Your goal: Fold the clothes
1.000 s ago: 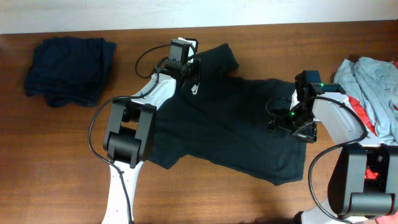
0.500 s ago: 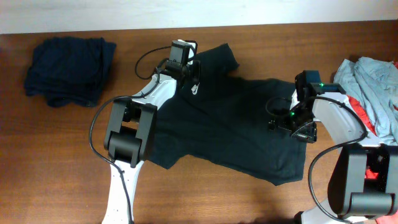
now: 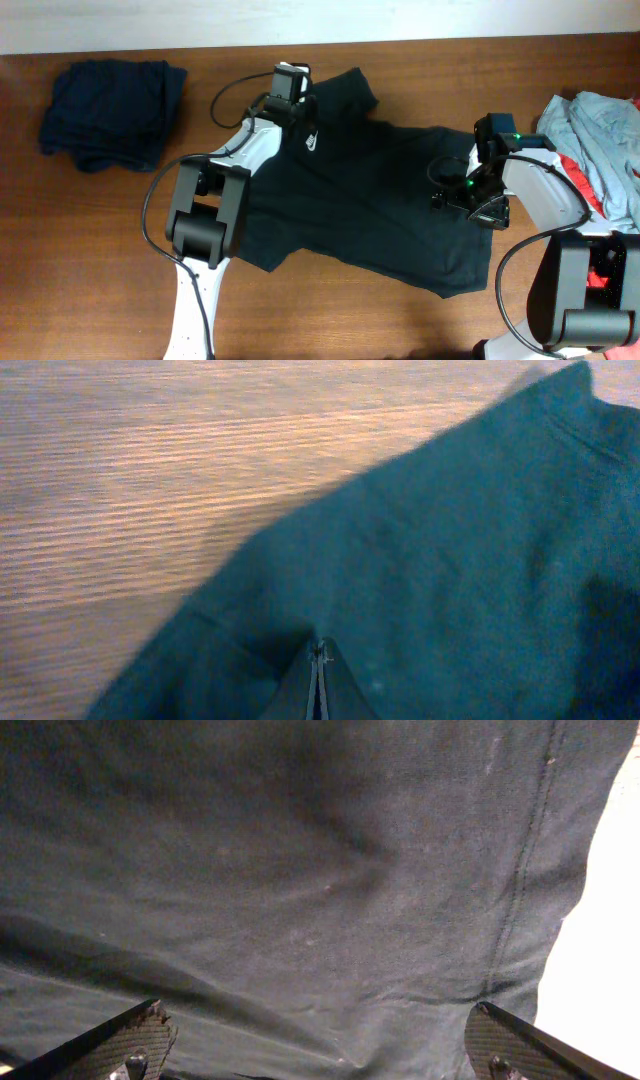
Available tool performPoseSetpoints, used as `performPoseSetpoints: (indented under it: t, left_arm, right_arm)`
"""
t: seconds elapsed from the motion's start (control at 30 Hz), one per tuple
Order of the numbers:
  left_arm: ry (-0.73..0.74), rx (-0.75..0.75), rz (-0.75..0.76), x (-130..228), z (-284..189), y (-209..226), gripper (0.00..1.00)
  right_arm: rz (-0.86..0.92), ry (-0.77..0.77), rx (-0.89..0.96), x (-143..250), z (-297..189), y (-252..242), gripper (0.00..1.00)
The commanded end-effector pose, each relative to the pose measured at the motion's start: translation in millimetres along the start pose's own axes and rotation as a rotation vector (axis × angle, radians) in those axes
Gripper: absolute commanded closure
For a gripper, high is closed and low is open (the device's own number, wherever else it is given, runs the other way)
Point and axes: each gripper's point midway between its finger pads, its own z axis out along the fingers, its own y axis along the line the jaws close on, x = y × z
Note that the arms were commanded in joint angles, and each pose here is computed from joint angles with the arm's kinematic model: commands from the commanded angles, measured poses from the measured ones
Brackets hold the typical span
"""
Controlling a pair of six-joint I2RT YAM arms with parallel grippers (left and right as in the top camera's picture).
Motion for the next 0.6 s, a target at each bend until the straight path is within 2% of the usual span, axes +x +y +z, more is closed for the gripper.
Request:
performPoseSetpoints:
  t: [0.0,0.3,0.57]
  left_arm:
    - [0.041,-0.114,-0.026,17,11,50,0.98]
    - [0.03,-0.15,-0.07,9,8,86,0.98]
    - [-0.045,-0.141,-0.009,-30,0,83,0.98]
  right_arm:
    - [0.001,-0.032,0.003,-7,-7,0,0.01]
    - [0.001,-0.031,0.003,-7,-7,0,0.01]
    - [0.001,-0.031,0.003,-7,-7,0,0.01]
